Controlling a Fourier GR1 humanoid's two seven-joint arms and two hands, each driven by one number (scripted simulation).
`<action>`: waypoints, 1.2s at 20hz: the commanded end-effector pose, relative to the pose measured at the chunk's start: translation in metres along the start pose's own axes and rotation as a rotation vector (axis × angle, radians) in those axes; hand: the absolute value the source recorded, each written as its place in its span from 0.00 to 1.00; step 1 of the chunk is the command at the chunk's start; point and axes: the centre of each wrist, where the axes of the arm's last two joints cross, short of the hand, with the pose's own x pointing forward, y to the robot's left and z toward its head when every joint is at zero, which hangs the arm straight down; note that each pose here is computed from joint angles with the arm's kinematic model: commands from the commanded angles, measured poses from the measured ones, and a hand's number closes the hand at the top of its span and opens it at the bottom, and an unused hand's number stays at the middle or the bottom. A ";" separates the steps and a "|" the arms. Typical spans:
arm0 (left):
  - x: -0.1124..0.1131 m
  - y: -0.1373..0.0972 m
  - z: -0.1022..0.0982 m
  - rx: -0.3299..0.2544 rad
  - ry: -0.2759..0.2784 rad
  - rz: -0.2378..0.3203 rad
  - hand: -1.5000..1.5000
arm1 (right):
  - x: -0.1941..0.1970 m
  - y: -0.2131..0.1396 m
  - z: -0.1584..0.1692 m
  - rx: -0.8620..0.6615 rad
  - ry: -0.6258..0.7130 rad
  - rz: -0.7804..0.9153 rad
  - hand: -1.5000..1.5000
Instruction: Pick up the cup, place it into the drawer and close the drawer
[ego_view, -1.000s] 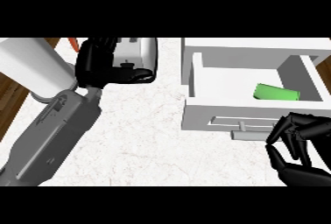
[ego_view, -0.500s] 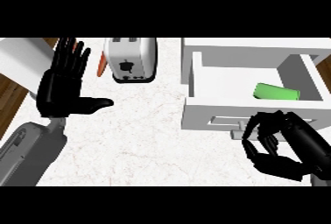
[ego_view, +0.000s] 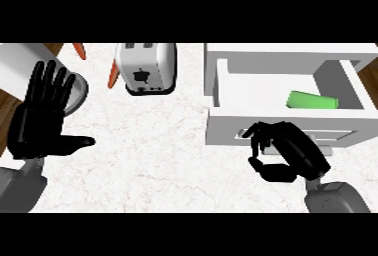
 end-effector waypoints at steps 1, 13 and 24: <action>-0.009 0.014 0.025 0.008 0.003 0.024 0.00 | -0.023 0.021 -0.029 0.035 0.044 0.044 0.00; 0.015 0.055 0.025 -0.003 0.006 0.023 0.00 | -0.077 0.033 -0.085 0.117 0.100 0.060 0.00; -0.004 0.047 0.040 -0.031 0.004 0.043 0.00 | -0.123 -0.022 -0.094 0.113 0.142 -0.006 0.00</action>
